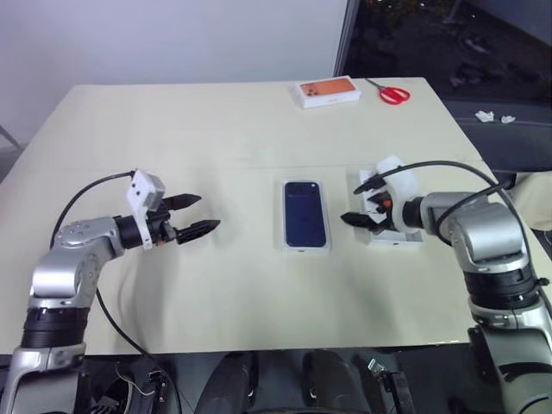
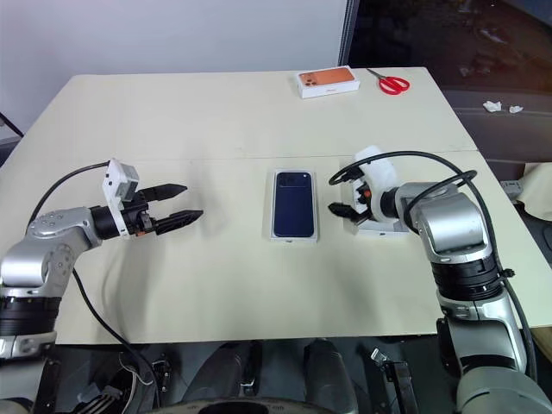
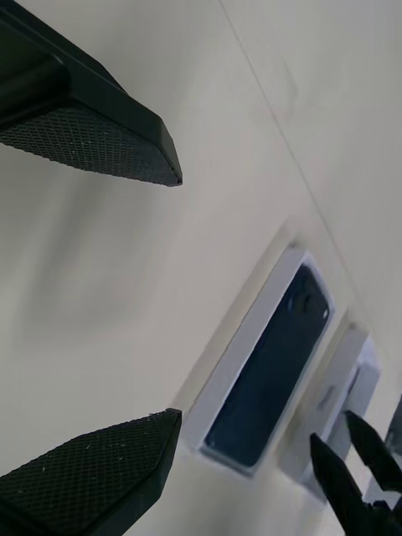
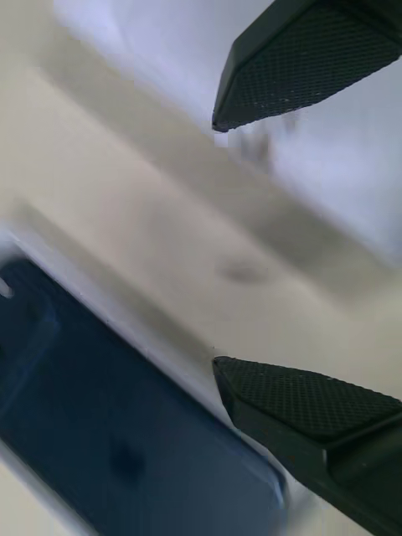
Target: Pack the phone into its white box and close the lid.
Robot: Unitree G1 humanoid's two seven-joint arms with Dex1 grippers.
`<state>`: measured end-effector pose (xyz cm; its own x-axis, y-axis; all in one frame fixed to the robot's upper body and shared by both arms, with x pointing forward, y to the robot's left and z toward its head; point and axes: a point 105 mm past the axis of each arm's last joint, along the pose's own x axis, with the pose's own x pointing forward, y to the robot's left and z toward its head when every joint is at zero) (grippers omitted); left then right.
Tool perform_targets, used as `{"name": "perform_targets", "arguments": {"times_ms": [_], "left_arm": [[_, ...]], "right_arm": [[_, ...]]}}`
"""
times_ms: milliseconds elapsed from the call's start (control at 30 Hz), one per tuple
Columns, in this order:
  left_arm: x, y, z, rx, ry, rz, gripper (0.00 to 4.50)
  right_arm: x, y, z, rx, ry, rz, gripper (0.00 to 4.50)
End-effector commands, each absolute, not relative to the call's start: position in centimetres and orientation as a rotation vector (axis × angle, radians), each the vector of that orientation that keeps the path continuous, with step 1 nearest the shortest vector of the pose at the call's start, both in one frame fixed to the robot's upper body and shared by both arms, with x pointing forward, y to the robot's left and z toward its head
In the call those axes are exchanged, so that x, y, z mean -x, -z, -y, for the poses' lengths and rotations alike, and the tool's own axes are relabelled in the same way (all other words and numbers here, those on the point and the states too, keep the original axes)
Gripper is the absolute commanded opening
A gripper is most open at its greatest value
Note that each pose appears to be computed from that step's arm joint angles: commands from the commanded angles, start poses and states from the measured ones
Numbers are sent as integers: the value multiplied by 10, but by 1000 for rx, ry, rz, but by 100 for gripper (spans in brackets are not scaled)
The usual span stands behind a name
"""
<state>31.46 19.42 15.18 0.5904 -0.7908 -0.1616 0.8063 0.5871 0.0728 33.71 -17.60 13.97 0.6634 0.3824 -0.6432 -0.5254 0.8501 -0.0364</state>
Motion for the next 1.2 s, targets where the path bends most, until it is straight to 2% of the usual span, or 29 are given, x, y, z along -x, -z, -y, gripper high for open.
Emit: {"name": "perform_targets", "arguments": {"times_ms": [33, 133, 367, 900, 1200], "left_arm": [[-312, -168, -195, -203, 938, -27, 447], [-311, -163, -190, -181, 950, -43, 447], [-314, -161, -183, -189, 932, -16, 447], [-310, -158, -177, -163, 923, -10, 447], [-306, -157, -172, -136, 931, -26, 447]], "right_arm": [[-335, -148, 185, 261, -430, -681, 449], [-334, -149, 183, 218, -390, -727, 449], [-341, -157, 188, 319, -315, -741, 449], [-343, -133, 181, 158, -332, -837, 449], [-355, -136, 189, 134, -241, -874, 449]]}}
